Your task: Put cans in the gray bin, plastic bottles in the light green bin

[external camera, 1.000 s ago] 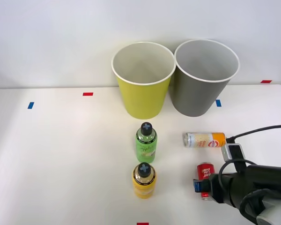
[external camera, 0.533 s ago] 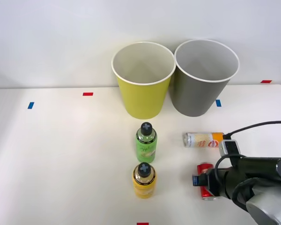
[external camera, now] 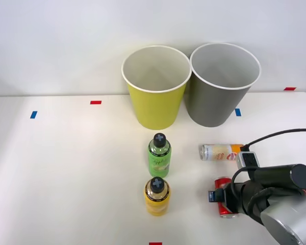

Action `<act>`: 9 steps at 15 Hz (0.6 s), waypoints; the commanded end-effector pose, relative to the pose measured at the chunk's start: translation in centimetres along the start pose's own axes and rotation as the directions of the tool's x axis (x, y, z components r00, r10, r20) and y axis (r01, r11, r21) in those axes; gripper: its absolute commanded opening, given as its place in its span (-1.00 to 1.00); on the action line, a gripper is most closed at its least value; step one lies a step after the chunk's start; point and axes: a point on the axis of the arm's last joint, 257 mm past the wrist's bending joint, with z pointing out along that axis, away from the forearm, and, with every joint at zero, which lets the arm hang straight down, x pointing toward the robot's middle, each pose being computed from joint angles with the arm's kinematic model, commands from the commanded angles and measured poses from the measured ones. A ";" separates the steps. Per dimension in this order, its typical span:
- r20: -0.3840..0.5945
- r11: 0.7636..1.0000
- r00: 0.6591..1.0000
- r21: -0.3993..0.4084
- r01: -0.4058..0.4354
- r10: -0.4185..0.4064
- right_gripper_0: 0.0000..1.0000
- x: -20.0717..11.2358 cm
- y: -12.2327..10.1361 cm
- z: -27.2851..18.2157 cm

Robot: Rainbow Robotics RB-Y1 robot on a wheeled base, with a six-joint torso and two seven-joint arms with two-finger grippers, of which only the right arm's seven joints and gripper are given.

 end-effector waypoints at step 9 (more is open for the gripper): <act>-0.027 0.999 0.999 0.031 -0.021 0.022 1.00 -0.3 0.0 2.6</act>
